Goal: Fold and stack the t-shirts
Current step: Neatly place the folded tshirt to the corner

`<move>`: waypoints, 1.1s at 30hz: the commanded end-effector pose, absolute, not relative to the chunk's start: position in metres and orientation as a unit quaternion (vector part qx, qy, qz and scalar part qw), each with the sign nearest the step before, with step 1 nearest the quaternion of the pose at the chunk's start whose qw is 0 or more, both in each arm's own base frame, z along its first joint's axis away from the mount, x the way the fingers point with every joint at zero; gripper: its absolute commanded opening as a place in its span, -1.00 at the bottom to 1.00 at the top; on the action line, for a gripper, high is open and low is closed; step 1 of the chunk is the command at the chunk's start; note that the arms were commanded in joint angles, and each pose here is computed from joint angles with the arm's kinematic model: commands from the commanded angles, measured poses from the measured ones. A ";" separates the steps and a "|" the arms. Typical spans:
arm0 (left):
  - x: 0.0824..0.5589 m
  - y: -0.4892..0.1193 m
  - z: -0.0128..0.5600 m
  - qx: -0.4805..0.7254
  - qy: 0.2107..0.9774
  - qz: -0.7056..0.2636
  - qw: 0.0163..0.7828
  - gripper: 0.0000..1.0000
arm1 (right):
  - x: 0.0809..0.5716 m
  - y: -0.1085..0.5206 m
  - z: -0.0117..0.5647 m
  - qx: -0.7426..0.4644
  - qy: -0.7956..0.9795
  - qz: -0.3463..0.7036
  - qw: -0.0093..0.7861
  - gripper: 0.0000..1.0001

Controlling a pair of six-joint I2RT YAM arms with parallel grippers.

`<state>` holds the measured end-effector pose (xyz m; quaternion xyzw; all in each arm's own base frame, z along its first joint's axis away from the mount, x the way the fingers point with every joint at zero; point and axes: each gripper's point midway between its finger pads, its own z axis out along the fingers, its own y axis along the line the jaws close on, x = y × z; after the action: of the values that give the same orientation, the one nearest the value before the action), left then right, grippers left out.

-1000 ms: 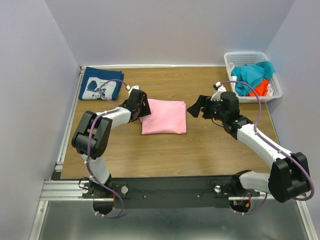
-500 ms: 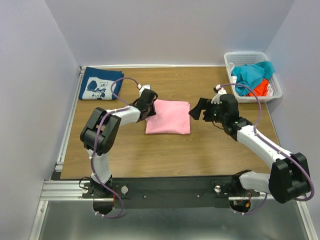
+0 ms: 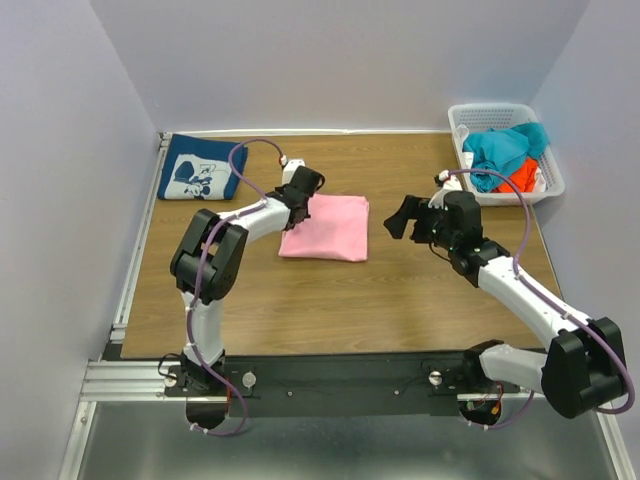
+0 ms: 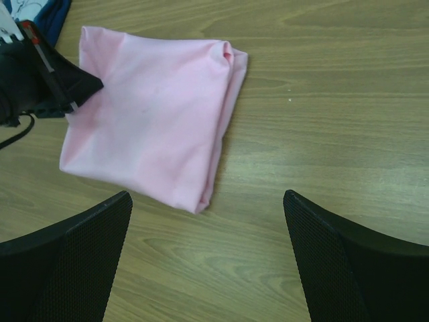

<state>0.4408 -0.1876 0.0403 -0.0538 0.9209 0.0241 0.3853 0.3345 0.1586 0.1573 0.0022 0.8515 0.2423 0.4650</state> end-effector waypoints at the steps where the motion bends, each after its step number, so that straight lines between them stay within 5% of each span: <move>1: 0.471 -0.145 0.065 -0.044 0.902 0.095 0.419 -1.00 | 0.330 0.144 0.157 0.016 0.853 0.214 0.475 1.00; 33: 0.590 0.047 0.207 0.058 0.808 0.342 0.475 -1.00 | 0.341 0.120 0.147 0.032 0.860 0.143 0.489 1.00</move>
<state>0.5826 0.0342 0.1742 0.0512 0.8299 0.3133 0.4588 0.3365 0.1278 0.1534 0.0287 0.8534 0.1684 0.4925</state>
